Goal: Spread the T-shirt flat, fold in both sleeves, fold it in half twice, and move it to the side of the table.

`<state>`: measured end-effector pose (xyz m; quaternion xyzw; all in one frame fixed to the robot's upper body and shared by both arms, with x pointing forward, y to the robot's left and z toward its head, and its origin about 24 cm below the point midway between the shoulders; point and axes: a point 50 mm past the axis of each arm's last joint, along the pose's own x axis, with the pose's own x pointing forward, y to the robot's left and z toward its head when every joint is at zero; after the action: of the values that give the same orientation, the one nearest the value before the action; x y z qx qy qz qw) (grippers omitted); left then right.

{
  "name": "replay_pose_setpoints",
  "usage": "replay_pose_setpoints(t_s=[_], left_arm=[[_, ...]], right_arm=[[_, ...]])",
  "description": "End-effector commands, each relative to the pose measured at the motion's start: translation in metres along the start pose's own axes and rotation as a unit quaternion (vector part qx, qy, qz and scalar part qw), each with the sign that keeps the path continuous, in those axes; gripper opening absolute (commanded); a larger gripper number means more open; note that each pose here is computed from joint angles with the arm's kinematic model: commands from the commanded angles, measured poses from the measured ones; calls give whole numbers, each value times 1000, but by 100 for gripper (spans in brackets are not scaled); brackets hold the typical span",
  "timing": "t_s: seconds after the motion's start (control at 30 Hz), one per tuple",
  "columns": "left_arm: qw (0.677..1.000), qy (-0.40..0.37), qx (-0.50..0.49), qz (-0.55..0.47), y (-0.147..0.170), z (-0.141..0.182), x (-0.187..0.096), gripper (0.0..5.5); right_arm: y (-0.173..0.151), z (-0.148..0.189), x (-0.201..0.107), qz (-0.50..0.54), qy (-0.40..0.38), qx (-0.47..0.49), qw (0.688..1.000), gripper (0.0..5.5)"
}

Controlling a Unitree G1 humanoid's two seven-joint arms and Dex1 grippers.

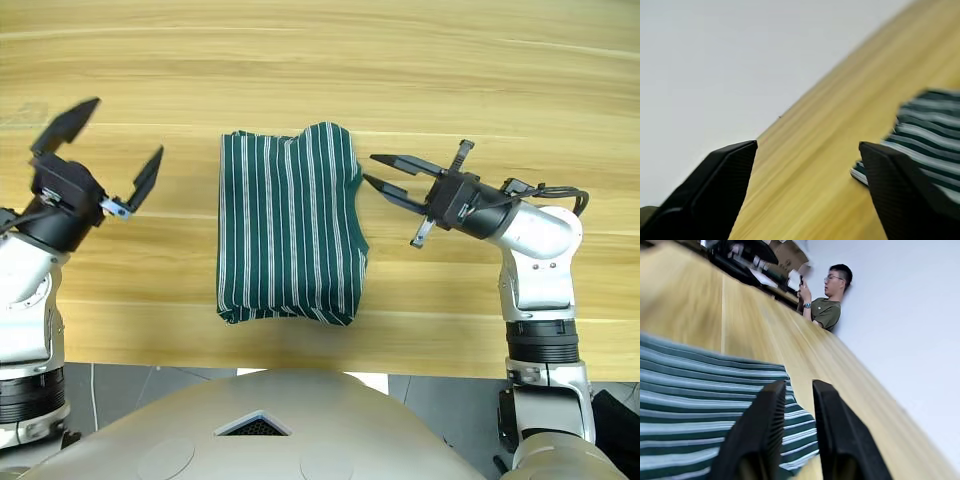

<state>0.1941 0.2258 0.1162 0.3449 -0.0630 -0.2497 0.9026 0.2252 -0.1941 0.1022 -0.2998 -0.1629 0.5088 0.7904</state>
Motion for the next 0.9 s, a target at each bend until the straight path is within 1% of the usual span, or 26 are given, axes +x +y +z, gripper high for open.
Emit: replay_pose_setpoints(t_s=[0.03,0.07,0.17,0.3,0.37,0.53,0.77,0.9], left_arm=[[963,12,224,-150,-20,5,-27,383],[953,6,254,-162,-21,5,-29,383],[914,-18,339,-221,-29,-6,-35,383],[876,-40,374,-301,-49,-18,-54,383],[864,-55,383,-322,-57,-22,-58,383],[855,-77,367,-358,-77,-32,-62,383],[855,-114,358,-357,-90,-36,-41,383],[842,-142,353,-383,-99,-32,-38,383]], right_arm=[[6,-6,-27,126,7,-262,957,172],[7,-9,-30,140,4,-282,949,198],[18,-19,-43,211,1,-317,925,239],[30,-26,-58,286,6,-309,907,315],[34,-28,-60,309,10,-302,902,315],[48,-32,-56,325,-11,-277,904,315],[68,-34,-38,314,-58,-250,914,315],[77,-32,-29,300,-84,-238,920,315]])
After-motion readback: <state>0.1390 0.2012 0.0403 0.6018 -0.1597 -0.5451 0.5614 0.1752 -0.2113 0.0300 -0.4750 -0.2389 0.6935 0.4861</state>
